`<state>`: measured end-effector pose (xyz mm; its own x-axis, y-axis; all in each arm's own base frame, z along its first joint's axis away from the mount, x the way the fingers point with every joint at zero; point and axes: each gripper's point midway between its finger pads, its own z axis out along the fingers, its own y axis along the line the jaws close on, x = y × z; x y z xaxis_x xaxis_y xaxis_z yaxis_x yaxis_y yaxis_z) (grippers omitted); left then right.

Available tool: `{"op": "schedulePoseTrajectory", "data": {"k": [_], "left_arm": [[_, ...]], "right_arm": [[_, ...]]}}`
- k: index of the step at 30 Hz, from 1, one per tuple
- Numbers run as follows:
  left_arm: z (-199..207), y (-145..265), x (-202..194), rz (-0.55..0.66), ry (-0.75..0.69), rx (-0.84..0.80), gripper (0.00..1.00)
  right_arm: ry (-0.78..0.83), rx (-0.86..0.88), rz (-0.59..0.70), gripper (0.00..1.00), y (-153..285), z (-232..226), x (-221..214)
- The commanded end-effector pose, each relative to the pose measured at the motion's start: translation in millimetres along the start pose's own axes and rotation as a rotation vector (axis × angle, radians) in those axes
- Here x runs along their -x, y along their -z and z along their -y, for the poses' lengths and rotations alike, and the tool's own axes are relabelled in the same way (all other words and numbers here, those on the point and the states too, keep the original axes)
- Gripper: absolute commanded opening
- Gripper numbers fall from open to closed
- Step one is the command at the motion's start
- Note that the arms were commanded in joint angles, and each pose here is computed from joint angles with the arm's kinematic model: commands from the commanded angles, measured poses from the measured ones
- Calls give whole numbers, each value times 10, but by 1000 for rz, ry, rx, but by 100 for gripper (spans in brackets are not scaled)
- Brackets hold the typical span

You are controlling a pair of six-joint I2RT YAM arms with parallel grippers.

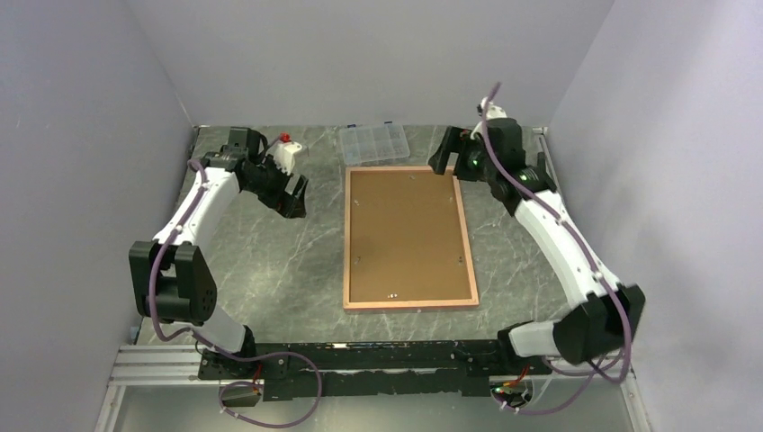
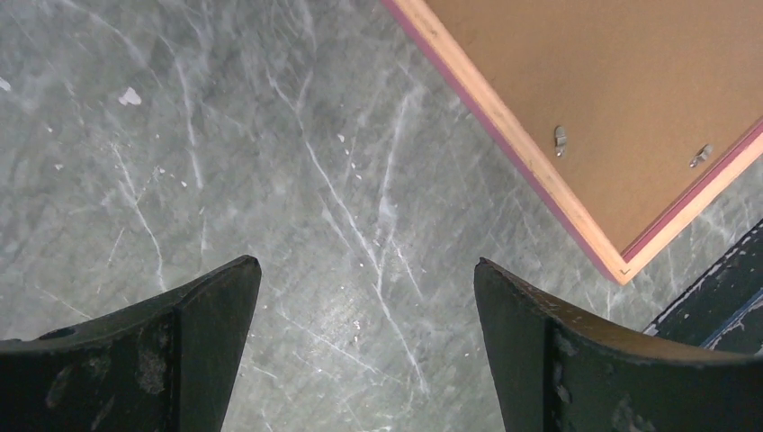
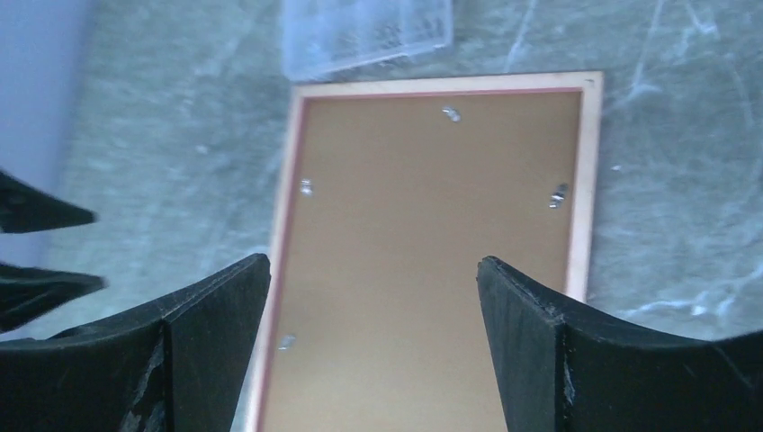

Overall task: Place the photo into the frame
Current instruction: Turn over the photo frame item on the photo frame.

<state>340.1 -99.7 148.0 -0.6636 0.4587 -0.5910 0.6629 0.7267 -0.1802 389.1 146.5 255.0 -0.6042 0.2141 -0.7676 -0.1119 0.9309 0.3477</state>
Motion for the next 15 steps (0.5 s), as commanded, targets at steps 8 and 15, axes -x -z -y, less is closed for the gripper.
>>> {"op": "schedulePoseTrajectory", "data": {"k": [8,15], "left_arm": [[410,-356,26,0,244,-238,88],[547,-893,-176,-101,379,-343,76]], "right_arm": [[-99,233,-158,99,-63,-862,-1247],[-209,399,-287,81,-59,-1269,-1970]]}}
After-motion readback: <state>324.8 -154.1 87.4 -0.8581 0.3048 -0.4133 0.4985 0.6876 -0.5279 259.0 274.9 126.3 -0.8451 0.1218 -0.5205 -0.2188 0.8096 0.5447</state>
